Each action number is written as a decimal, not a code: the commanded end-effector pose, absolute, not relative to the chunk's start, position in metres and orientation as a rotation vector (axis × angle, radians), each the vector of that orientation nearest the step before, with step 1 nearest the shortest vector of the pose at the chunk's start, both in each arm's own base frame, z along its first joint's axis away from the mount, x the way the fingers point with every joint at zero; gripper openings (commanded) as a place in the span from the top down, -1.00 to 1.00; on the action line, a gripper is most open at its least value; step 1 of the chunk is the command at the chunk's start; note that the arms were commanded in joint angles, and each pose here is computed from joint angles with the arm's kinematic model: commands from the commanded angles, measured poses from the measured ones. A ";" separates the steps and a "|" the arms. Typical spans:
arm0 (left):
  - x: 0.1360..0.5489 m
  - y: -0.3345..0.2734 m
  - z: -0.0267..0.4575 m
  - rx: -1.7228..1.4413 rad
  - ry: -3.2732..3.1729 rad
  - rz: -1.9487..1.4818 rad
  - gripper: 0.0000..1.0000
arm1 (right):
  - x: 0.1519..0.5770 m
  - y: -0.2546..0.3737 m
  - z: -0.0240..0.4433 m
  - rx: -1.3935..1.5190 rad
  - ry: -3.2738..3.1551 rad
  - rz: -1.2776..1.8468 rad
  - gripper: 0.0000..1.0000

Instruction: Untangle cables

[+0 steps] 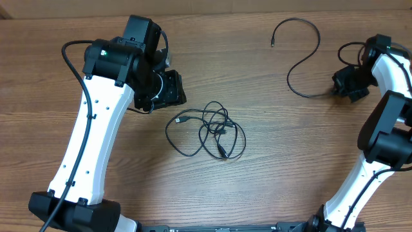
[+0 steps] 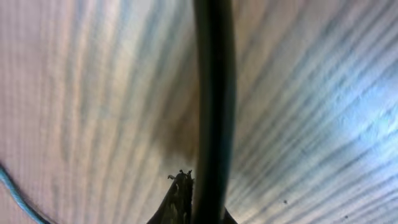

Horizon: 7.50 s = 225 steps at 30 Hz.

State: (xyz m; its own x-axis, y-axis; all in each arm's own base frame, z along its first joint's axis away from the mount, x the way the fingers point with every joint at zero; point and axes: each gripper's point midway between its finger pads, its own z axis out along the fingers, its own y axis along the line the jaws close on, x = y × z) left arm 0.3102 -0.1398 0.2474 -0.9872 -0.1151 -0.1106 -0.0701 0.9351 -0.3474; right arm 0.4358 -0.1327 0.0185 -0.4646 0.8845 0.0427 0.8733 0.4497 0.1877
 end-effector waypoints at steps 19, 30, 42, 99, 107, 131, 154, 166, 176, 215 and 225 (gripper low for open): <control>0.310 -0.140 0.240 -0.138 2.991 -0.502 -0.04 | 0.560 -0.238 0.245 0.976 2.067 0.140 0.89; 0.310 -0.140 0.239 -0.139 2.994 -0.501 -0.05 | 0.530 -0.239 0.132 1.136 2.354 0.092 0.92; 0.310 -0.140 0.239 -0.139 2.996 -0.501 -0.05 | 0.509 -0.246 0.112 1.240 2.414 0.114 -1.00; 0.312 -0.137 0.238 -0.125 2.986 -0.468 -0.11 | 0.536 -0.212 0.155 1.203 2.209 0.663 -0.93; 0.312 -0.137 0.236 -0.128 2.997 -0.465 -0.11 | 0.503 -0.258 0.175 1.243 2.184 0.600 -1.00; 0.312 -0.137 0.235 -0.145 2.999 -0.466 -0.09 | 0.469 -0.298 0.078 1.708 2.118 0.510 -1.00; 0.313 -0.137 0.236 -0.183 2.997 -0.469 -0.11 | 0.514 -0.280 0.075 1.524 2.104 0.587 0.92; 0.313 -0.137 0.234 -0.185 3.002 -0.467 -0.12 | 0.555 -0.266 0.170 0.952 2.107 0.674 0.89; 0.314 -0.137 0.235 -0.184 2.999 -0.469 -0.12 | 0.512 -0.292 0.123 1.200 2.263 0.347 -1.00; 0.315 -0.137 0.235 -0.138 2.994 -0.461 -0.12 | 0.509 -0.177 0.026 1.327 2.508 0.371 0.74; 0.314 -0.137 0.234 -0.139 2.997 -0.460 -0.12 | 0.548 -0.182 0.045 1.197 2.371 0.455 0.68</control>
